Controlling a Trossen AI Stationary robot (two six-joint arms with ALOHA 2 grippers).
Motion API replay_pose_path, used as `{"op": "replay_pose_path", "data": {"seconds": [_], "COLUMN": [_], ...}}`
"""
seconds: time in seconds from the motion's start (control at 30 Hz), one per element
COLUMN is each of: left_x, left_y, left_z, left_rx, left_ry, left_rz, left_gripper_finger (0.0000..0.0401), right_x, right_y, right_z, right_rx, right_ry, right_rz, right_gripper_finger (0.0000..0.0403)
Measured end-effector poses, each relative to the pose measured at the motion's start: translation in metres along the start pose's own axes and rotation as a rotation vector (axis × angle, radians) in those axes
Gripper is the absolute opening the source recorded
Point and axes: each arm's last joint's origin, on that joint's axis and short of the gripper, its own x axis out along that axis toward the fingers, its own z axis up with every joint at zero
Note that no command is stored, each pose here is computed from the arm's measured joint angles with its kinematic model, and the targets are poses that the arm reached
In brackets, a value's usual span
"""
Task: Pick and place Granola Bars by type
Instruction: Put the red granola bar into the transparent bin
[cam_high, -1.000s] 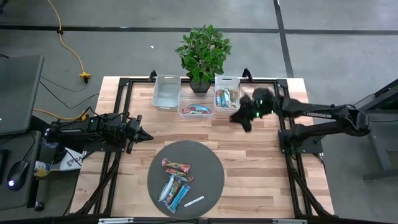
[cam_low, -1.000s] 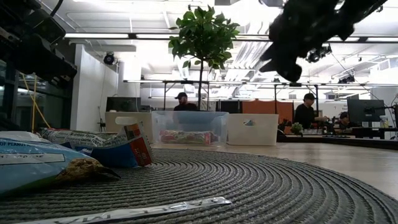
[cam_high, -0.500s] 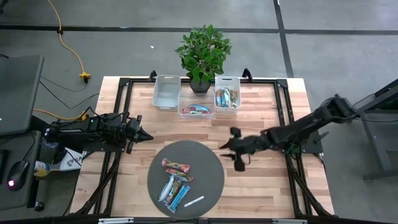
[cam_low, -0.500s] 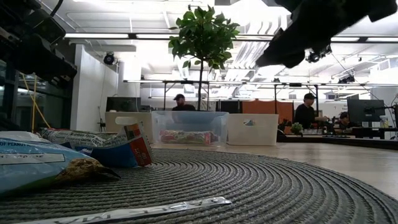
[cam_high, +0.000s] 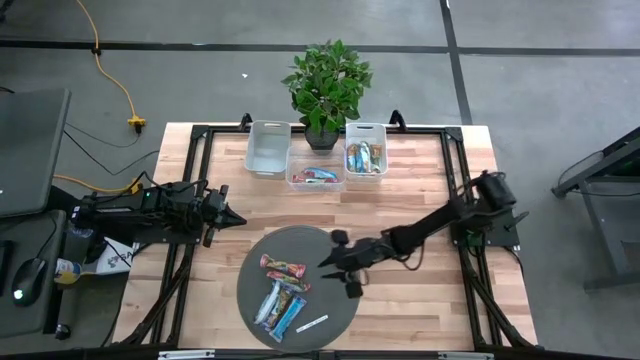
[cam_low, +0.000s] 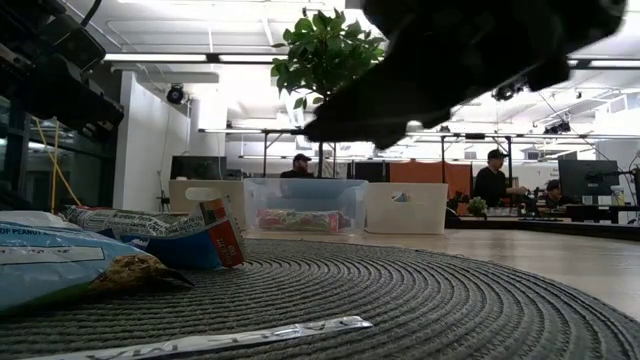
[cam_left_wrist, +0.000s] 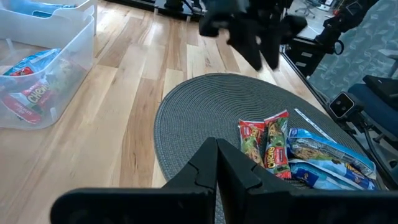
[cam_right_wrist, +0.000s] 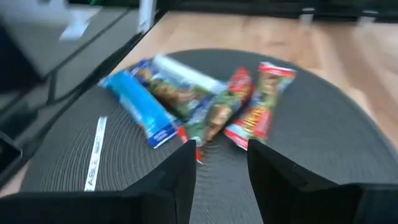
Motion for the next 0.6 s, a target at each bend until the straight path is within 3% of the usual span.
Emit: {"op": "replay_pose_path", "data": {"seconds": [0.17, 0.33, 0.4, 0.6], "left_x": [0.0, 0.0, 0.0, 0.0], "left_y": [0.0, 0.0, 0.0, 0.0], "left_z": [0.0, 0.0, 0.0, 0.0], "left_rx": [0.0, 0.0, 0.0, 0.0], "left_ry": [0.0, 0.0, 0.0, 0.0], "left_rz": [0.0, 0.0, 0.0, 0.001], "left_gripper_finger": [0.0001, 0.0001, 0.0001, 0.0001], "right_x": [0.029, 0.04, 0.042, 0.042], "right_y": [0.0, -0.009, -0.016, -0.045], "right_z": [0.014, 0.029, 0.036, 0.058], "right_rx": [-0.225, -0.391, -0.367, -0.03], "right_ry": [0.149, 0.261, 0.268, 0.283], "right_rz": [0.032, -0.052, -0.077, -0.126], "right_gripper_finger": [0.0126, 0.0126, 0.0126, 0.0126]}}
